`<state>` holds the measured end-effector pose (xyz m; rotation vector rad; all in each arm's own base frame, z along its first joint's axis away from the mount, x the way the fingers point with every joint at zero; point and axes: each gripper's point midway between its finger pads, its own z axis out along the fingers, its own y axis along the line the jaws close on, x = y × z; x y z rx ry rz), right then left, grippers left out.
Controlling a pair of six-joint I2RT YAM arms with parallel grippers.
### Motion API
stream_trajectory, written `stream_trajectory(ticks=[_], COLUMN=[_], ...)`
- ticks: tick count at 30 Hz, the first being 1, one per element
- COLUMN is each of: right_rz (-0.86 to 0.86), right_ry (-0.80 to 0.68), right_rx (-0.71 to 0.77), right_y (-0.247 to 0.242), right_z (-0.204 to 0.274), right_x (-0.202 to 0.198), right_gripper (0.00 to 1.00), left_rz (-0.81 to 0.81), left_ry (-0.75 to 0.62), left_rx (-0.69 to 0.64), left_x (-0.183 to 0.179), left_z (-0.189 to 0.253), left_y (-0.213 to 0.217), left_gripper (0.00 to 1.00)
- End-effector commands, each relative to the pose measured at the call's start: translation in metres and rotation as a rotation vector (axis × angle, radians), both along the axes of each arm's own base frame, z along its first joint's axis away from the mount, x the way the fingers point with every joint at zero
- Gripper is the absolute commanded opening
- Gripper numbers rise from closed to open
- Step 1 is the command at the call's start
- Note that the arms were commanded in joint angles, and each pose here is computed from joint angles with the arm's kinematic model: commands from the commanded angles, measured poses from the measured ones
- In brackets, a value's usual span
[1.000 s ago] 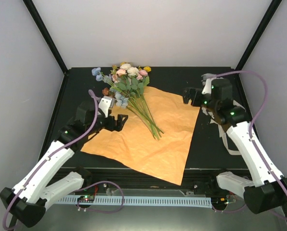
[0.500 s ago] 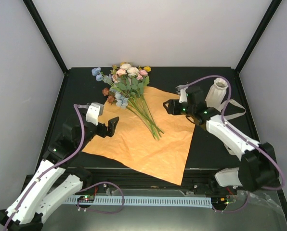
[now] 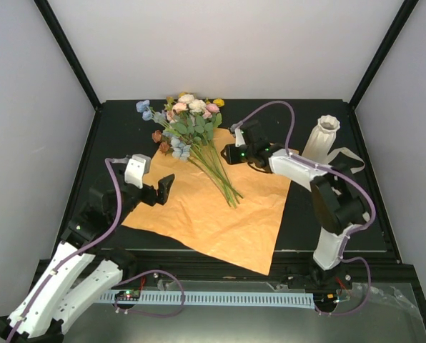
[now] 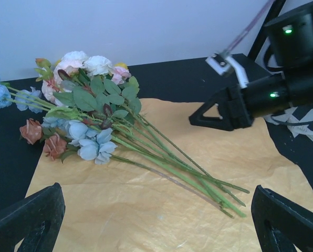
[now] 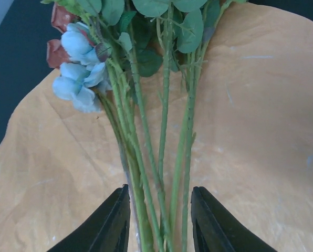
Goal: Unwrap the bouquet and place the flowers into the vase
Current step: Pick up the fake flower from the wrapping paper.
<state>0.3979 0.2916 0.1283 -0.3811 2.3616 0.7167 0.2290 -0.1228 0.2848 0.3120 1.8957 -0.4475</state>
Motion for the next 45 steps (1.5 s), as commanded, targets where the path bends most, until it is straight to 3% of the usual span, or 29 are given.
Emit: stream_trajectory(ticks=[1,11,20,29,39,42,45], right_rz=[0.011,0.050,0.021,0.032,0.051,0.049,0.022], right_ry=[0.004,0.118,0.165,0.185,0.216,0.198,0.164], right_rx=[-0.028,-0.021,-0.125,-0.122,-0.119,-0.120,-0.134], right_y=[0.011,0.038,0.029,0.030,0.036,0.036,0.030], right_z=[-0.013,-0.051,-0.082,-0.091,-0.106,-0.100,-0.089], right_x=[0.019,0.037,0.042,0.039,0.041,0.044,0.048], right_gripper=[0.34,0.31,0.30,0.21,0.20,0.15,0.04], left_rz=[-0.028,-0.021,-0.027,-0.007,-0.003,-0.002,-0.003], left_ry=[-0.041,-0.046,-0.047,-0.046,-0.044,-0.044,-0.042], left_rx=[-0.021,-0.021,-0.023,-0.016,-0.013,-0.013,-0.011], left_x=[-0.002,-0.003,-0.004,-0.003,-0.002,-0.002,-0.002], left_z=[0.012,0.013,0.013,0.013,0.012,0.012,0.011], left_y=[-0.003,-0.002,-0.002,0.001,0.002,0.002,0.001], left_gripper=[0.99,0.99,0.99,0.99,0.99,0.99,0.99])
